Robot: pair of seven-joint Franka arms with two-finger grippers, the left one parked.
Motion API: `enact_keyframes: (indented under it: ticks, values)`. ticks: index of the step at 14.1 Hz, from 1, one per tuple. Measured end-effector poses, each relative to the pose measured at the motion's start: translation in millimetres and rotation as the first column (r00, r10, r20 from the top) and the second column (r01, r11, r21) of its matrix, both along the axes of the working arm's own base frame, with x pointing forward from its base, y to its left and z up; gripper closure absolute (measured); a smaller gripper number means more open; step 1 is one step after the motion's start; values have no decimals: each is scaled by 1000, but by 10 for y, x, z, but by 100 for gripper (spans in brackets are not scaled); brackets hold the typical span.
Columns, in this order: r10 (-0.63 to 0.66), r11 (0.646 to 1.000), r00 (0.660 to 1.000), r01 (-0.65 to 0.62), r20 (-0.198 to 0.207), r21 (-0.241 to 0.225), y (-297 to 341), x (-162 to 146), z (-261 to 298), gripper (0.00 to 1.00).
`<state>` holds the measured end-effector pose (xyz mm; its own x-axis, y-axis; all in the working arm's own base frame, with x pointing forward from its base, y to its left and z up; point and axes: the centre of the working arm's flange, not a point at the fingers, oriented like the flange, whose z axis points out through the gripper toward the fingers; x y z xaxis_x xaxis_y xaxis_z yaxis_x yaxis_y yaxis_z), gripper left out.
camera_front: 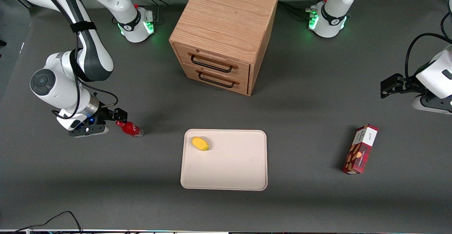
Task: Place coke bottle on tray
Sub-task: 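Move the right gripper down over the red Coca-Cola bottle, then close the right gripper on the bottle's cap end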
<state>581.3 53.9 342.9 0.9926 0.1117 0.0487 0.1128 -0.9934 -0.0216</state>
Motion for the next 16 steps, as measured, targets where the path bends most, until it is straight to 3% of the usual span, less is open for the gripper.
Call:
enact_keyframes:
  ticks: [5,6,10,11,14,16]
  values:
    - [8,1000,1000,-8,18,3,43,-100,-190,9]
    - [8,1000,1000,-8,18,3,43,-113,-211,16]
    - [8,1000,1000,-8,19,3,43,-116,-207,63]
    - [8,1000,1000,-8,20,3,42,-116,-199,69]
    - [15,1000,1000,-15,26,3,81,-121,-112,69]
    - [21,1000,1000,-21,-6,-3,108,-119,154,69]
